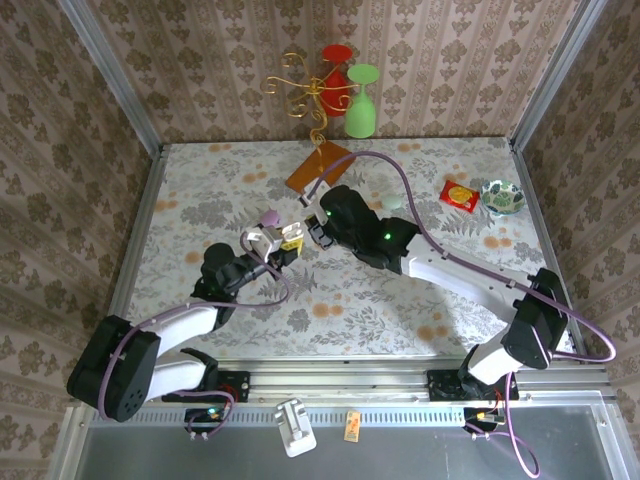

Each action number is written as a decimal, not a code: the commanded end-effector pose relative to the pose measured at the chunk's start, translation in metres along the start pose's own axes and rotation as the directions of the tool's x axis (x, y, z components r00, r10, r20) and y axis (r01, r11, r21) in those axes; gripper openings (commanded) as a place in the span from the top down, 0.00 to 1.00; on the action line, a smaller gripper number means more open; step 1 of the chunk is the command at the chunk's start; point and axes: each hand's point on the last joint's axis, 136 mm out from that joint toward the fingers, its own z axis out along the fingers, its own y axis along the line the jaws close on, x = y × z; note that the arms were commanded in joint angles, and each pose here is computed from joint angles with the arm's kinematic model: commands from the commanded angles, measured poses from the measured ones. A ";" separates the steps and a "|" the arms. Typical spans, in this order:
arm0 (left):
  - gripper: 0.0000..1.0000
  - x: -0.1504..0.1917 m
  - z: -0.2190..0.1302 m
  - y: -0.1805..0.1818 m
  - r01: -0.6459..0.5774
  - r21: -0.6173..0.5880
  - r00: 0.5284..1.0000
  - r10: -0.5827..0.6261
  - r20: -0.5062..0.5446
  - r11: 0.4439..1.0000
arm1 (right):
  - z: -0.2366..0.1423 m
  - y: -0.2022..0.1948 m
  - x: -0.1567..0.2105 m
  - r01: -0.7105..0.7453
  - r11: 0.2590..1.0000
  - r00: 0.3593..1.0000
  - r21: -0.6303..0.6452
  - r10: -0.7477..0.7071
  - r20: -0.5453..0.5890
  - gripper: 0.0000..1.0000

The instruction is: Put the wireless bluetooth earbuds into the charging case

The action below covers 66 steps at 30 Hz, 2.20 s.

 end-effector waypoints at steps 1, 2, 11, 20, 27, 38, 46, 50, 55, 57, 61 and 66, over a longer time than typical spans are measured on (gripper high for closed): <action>1.00 -0.011 0.002 -0.005 0.013 0.046 0.999 -0.014 0.030 0.999 | -0.008 0.011 -0.016 0.061 0.998 0.996 -0.027 -0.060 0.066 0.81; 1.00 -0.012 0.002 -0.005 0.018 0.053 0.999 -0.020 0.031 0.998 | -0.007 0.015 -0.017 0.071 0.997 0.995 -0.039 -0.068 0.068 0.81; 1.00 -0.015 0.001 -0.013 0.041 0.102 0.999 -0.045 0.029 0.994 | -0.003 0.034 -0.023 0.133 0.987 0.989 -0.089 -0.125 0.084 0.82; 1.00 -0.019 0.001 -0.020 0.058 0.147 0.998 -0.063 0.032 0.987 | -0.001 0.048 -0.020 0.146 0.979 0.987 -0.146 -0.134 0.087 0.83; 1.00 -0.025 0.002 -0.019 0.066 0.150 0.996 -0.073 0.042 0.986 | 0.003 0.051 -0.011 0.171 0.972 0.985 -0.159 -0.163 0.063 0.84; 1.00 -0.030 0.003 -0.018 0.075 0.156 0.995 -0.084 0.047 0.985 | -0.003 0.054 0.001 0.274 0.946 0.962 -0.170 -0.269 0.054 0.82; 1.00 -0.031 0.003 -0.019 0.084 0.165 0.994 -0.093 0.049 0.983 | -0.007 0.050 0.004 0.325 0.933 0.946 -0.153 -0.319 0.059 0.82; 1.00 -0.033 0.004 -0.019 0.084 0.171 0.994 -0.095 0.057 0.982 | -0.007 0.055 0.007 0.349 0.920 0.937 -0.179 -0.342 0.072 0.79; 1.00 -0.037 0.003 -0.020 0.084 0.177 0.993 -0.097 0.067 0.981 | -0.005 0.058 0.010 0.343 0.919 0.939 -0.194 -0.336 0.071 0.72; 1.00 -0.036 0.003 -0.020 0.085 0.176 0.993 -0.097 0.066 0.981 | -0.006 0.057 0.007 0.329 0.925 0.944 -0.192 -0.321 0.073 0.64; 1.00 -0.034 0.003 -0.020 0.086 0.173 0.993 -0.098 0.062 0.981 | -0.015 0.050 -0.002 0.287 0.940 0.957 -0.183 -0.272 0.102 0.54; 1.00 -0.035 0.003 -0.020 0.083 0.174 0.993 -0.096 0.066 0.981 | -0.029 0.039 -0.013 0.196 0.956 0.973 -0.217 -0.162 0.163 0.42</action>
